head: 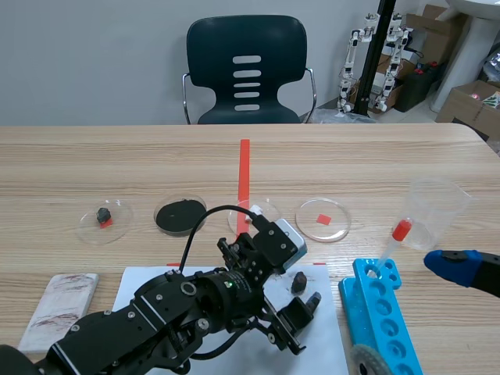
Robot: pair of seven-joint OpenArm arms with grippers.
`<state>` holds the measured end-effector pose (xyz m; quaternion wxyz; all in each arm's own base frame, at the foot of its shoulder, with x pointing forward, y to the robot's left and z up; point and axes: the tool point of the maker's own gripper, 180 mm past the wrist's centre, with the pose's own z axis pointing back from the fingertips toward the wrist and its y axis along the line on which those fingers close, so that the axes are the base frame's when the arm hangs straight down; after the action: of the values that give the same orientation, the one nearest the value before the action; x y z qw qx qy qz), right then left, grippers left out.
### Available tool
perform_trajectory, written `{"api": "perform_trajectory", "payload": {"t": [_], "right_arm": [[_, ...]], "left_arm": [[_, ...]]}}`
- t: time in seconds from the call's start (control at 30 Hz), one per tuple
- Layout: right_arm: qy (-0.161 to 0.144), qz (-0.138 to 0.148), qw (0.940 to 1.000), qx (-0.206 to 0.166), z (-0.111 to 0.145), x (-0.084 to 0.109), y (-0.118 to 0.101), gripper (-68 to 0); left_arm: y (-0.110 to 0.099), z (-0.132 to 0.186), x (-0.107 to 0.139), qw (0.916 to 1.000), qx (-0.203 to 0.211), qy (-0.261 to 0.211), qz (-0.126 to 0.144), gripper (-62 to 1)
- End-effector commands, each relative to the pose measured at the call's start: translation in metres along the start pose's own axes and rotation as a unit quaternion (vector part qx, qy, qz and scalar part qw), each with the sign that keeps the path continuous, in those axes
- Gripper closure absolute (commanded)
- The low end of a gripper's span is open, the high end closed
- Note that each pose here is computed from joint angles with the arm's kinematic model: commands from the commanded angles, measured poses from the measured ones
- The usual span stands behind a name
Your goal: Put the right mineral back
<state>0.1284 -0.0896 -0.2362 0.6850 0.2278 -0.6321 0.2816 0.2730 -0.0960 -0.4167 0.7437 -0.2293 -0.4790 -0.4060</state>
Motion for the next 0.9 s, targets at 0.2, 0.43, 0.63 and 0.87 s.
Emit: {"api": "perform_trajectory", "payload": {"t": [0.2,0.43,0.63,0.87], "right_arm": [[-0.022,0.002,0.9998,0.000,-0.004,0.011,-0.001,-59.1],[-0.022,0.002,0.9998,0.000,-0.004,0.011,-0.001,-59.1],[-0.022,0.002,0.9998,0.000,-0.004,0.011,-0.001,-59.1],[-0.022,0.002,0.9998,0.000,-0.004,0.011,-0.001,-59.1]], "left_arm": [[0.004,-0.001,0.012,0.9998,0.002,-0.020,-0.002,-60.5],[0.005,0.016,0.019,0.9991,0.006,-0.037,-0.018,-60.5],[0.014,0.024,0.025,0.9983,0.012,-0.045,-0.034,-60.5],[0.014,0.024,0.025,0.9983,0.013,-0.045,-0.034,-60.5]]}}
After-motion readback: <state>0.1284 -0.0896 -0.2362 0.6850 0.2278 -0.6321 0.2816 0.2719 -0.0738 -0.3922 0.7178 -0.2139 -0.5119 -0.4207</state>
